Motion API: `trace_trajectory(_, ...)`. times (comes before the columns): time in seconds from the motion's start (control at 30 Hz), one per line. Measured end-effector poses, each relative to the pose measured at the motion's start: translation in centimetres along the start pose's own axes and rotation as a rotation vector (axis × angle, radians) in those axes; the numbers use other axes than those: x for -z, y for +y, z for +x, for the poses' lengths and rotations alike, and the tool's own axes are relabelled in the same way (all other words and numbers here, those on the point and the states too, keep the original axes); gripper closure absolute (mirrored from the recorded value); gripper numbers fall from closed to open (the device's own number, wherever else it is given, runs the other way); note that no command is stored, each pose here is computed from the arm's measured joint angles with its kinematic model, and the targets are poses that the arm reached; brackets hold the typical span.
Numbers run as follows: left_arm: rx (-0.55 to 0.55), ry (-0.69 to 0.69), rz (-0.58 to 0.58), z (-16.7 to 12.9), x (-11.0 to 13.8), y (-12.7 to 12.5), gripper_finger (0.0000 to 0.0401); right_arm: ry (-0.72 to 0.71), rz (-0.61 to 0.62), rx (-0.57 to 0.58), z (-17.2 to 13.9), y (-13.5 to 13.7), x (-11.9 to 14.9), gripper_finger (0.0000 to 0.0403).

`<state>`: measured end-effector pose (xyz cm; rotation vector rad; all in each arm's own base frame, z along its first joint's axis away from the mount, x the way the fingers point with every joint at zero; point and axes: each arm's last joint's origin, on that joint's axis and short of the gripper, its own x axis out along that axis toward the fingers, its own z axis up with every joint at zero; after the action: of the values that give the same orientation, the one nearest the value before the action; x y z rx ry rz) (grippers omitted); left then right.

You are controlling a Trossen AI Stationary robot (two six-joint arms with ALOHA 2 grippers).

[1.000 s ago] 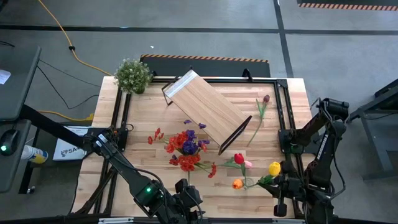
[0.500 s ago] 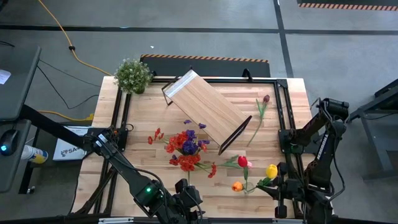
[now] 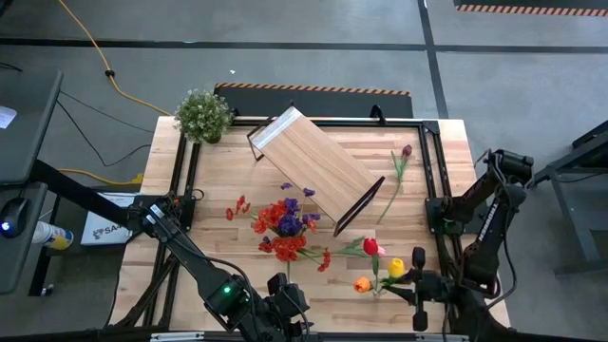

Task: Pick and place flowers into a vace then onto a shelf
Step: Put the yellow tulip into the right transparent vase, then put the pink tulip into the right transparent vase

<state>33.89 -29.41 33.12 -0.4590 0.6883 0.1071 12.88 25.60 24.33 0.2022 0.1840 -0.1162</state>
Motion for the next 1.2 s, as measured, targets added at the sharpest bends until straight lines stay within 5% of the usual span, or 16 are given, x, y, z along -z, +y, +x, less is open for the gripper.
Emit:
trace_trajectory(0.7, -0.001, 0.001, 0.001, 0.0, 0.0, 0.0, 0.019, 0.085, 0.033, -0.083, 0.1, 0.1, -0.2, 0.0246)
trace_trajectory(1.2, 0.042, 0.064, -0.001, -0.1, 0.3, -0.2, 0.019, 0.183, 0.163, -0.279, -1.2, -0.6, -3.3, 0.0262)
